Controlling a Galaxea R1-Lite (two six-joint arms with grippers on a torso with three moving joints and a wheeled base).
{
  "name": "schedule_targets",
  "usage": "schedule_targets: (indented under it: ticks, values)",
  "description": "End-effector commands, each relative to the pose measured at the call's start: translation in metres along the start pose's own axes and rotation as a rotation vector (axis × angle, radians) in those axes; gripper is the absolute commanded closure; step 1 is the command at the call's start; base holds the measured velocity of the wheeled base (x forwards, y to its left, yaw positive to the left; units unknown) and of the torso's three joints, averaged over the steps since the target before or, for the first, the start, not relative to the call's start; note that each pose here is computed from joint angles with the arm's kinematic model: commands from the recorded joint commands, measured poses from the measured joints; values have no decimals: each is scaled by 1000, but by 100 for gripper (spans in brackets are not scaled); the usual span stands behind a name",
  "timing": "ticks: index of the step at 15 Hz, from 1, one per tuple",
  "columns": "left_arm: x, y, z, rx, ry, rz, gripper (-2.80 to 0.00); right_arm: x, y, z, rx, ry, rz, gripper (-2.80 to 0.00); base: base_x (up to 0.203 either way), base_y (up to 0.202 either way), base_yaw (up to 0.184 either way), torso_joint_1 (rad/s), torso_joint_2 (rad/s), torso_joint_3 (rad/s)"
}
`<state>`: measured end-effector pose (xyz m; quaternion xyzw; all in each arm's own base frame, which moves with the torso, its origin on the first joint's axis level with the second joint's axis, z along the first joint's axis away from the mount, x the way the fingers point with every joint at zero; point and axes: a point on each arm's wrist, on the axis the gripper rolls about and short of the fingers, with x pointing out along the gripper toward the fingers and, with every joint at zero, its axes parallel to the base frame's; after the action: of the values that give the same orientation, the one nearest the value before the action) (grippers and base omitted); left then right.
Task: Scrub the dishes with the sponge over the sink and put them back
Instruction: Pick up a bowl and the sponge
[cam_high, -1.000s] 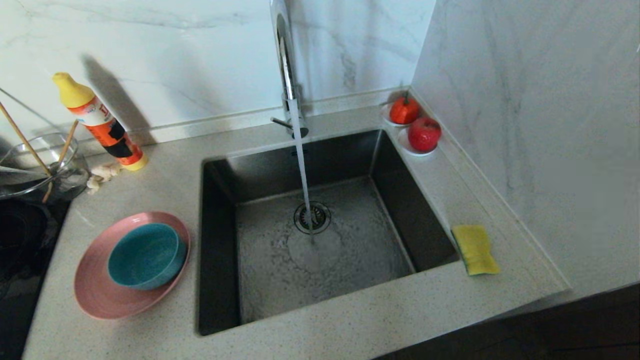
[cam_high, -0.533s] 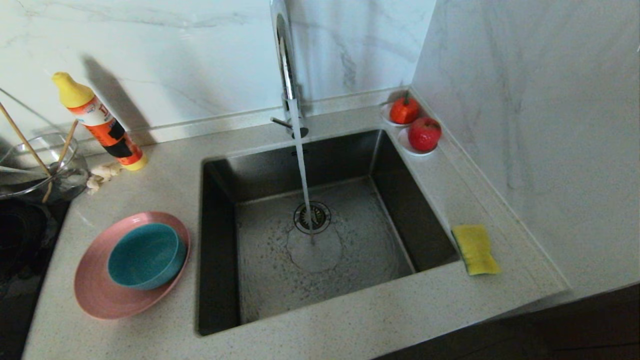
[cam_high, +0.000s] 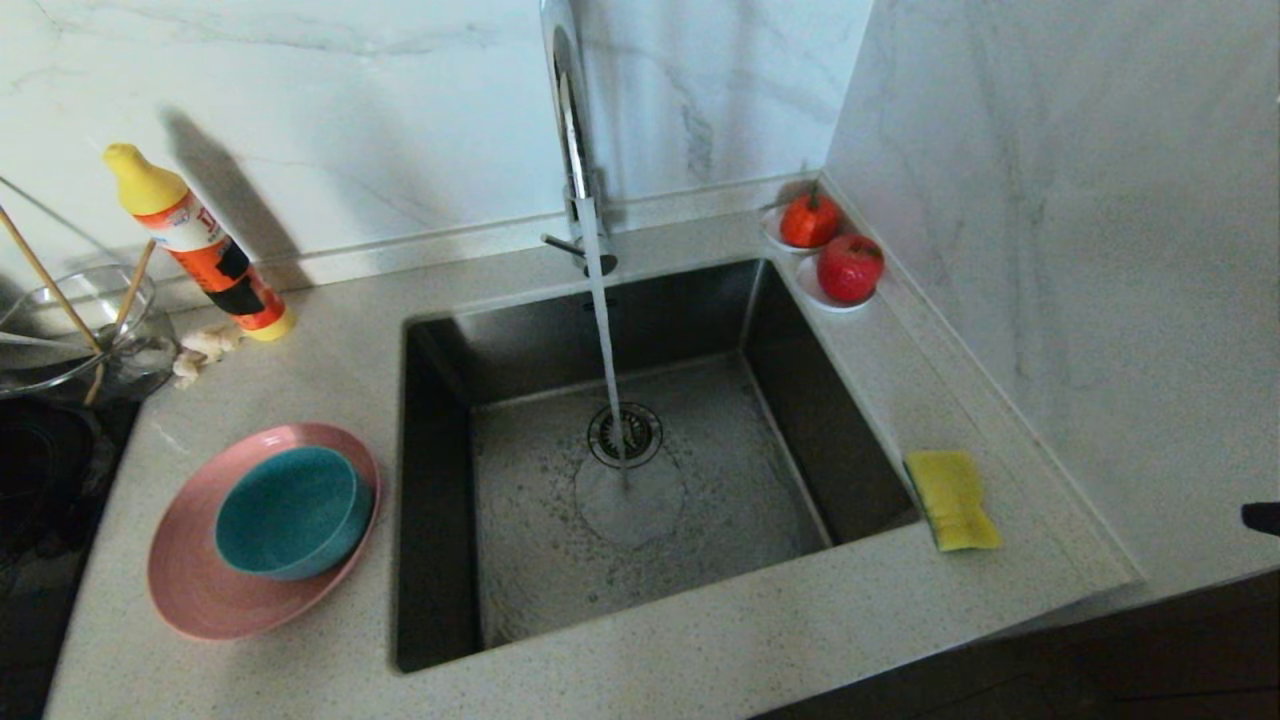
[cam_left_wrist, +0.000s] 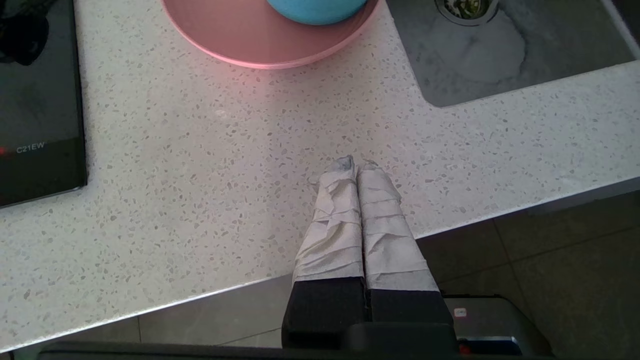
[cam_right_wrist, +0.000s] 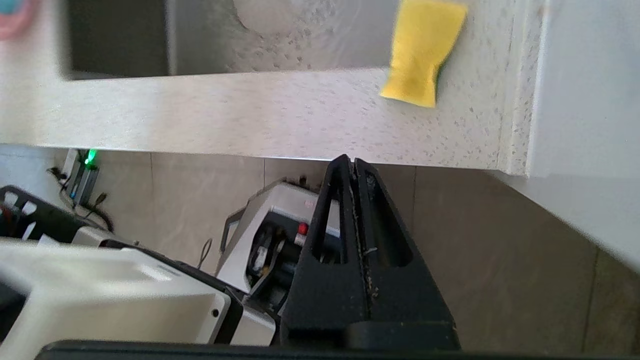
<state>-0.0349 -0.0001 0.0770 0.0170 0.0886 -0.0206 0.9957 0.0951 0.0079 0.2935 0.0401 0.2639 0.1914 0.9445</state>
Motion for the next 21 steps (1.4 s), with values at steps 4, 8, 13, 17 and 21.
schedule_targets:
  ticks: [4,8,13,17,21]
  values:
    - [0,0,0,0,3,0,0,76,-17,5,81,220,-40,0,0,0,0,0,0,0]
    - [0,0,0,0,3,0,0,107,-21,-6,86,288,-81,0,0,0,0,0,0,0]
    - [0,0,0,0,3,0,0,123,-25,-10,83,318,-91,0,0,0,0,0,0,0]
    - [0,0,0,2,3,0,0,146,-21,-14,38,352,-124,-280,0,0,0,0,0,0]
    - [0,0,0,0,3,0,0,169,-24,-19,22,381,-123,-280,0,0,0,0,0,0]
